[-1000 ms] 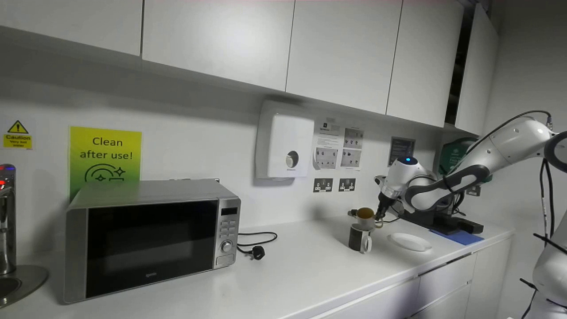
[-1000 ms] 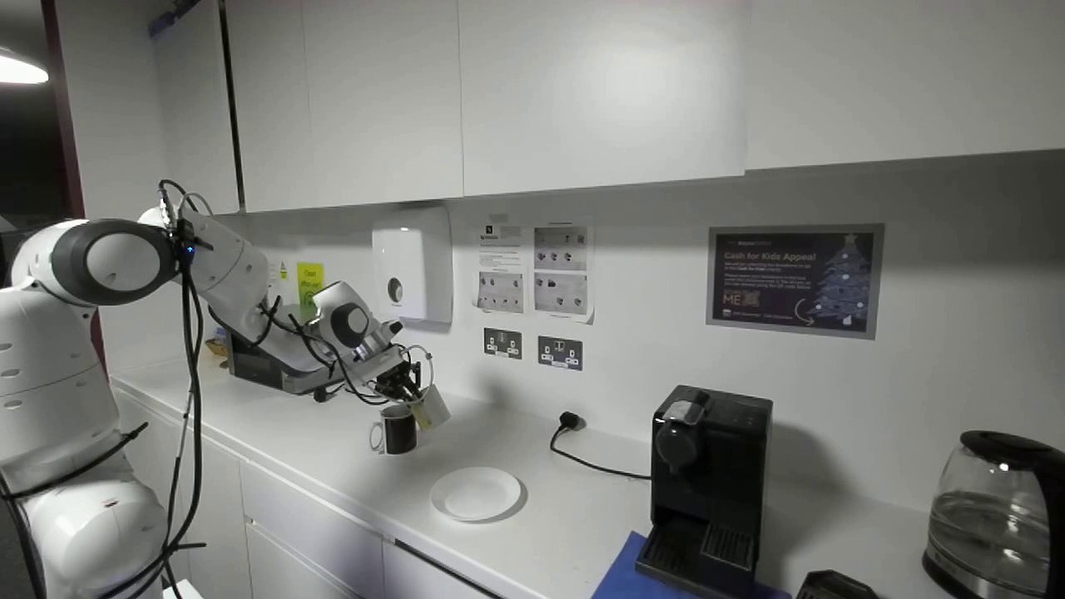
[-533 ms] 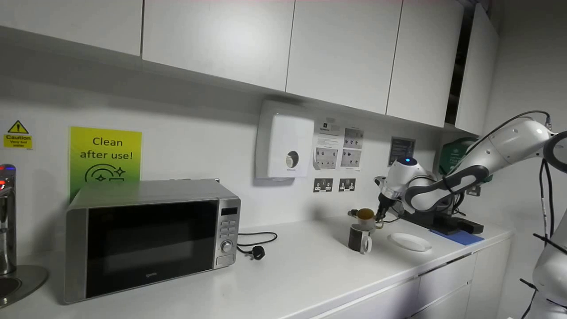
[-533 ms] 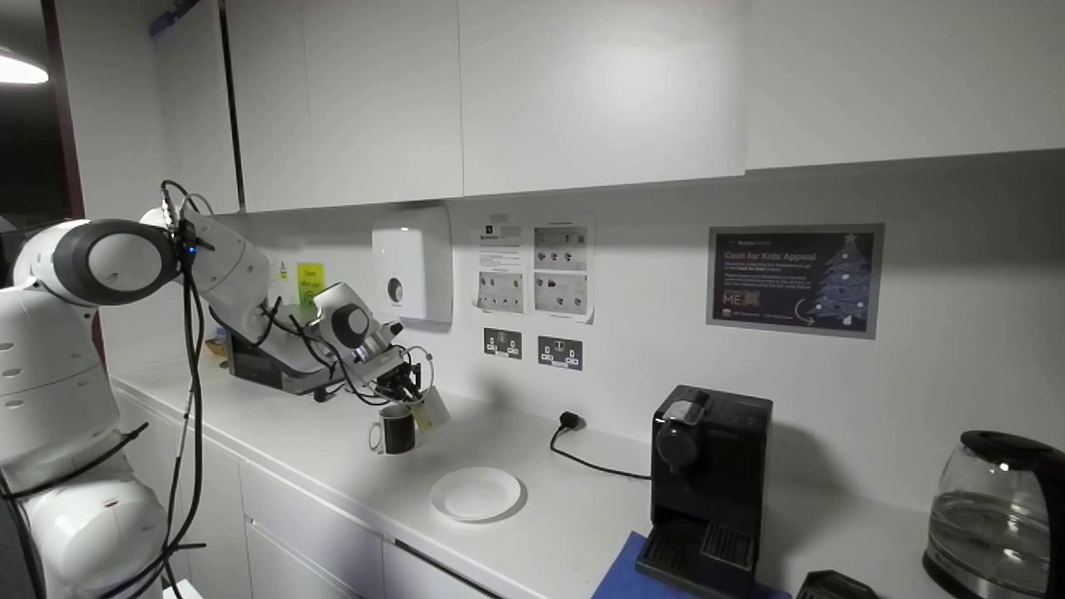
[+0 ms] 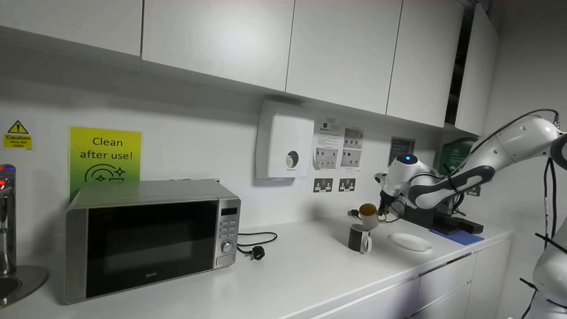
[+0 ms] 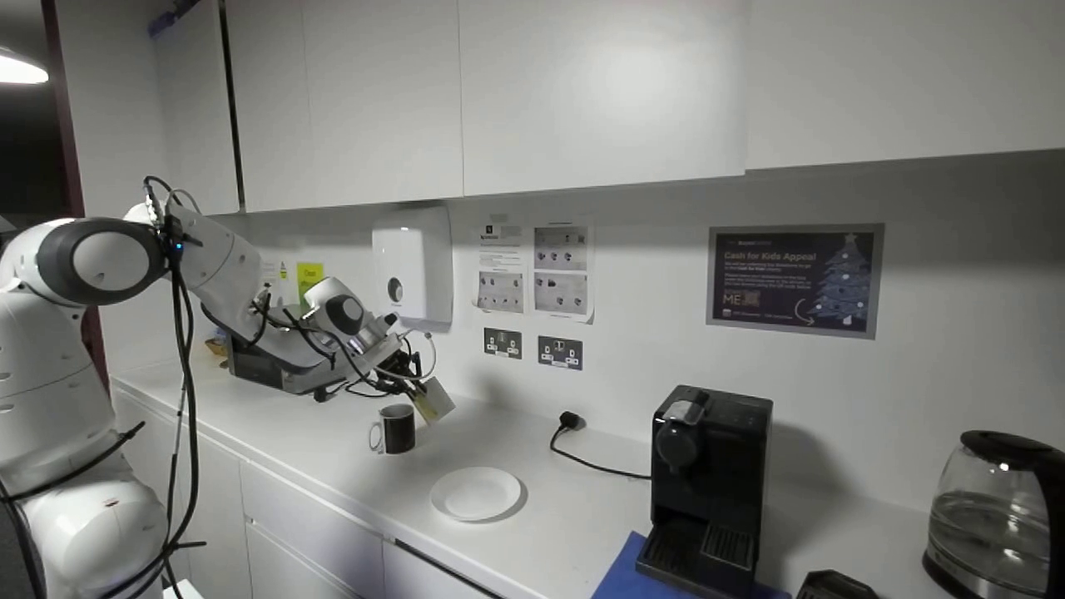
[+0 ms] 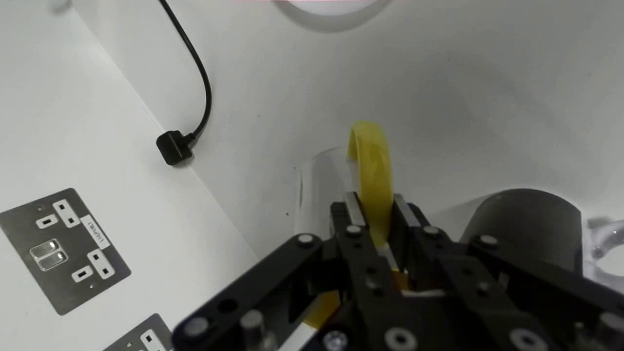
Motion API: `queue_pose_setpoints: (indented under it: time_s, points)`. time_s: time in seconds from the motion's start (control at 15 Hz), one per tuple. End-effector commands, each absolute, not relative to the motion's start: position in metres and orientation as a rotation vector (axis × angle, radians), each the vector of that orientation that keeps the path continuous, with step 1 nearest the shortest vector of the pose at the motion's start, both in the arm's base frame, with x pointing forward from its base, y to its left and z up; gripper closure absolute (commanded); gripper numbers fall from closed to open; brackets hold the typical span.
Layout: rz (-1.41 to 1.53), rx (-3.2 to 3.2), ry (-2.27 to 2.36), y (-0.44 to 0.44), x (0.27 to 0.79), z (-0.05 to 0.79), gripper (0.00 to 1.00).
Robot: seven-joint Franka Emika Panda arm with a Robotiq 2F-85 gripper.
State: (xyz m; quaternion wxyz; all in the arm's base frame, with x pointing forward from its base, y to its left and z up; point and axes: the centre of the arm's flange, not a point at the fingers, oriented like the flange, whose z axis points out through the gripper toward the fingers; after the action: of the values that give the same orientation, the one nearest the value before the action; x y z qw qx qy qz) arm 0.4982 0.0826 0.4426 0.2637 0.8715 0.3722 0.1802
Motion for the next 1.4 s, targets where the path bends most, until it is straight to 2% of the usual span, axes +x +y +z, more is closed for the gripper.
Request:
queue_pose_setpoints:
  time_s: [0.0,1.33]
  points:
    - [0.518,2.271,1.026,0.097,0.495,0.462,0.95]
    - [0.427,2.088,1.162,0.130,0.484,0.464,0.95]
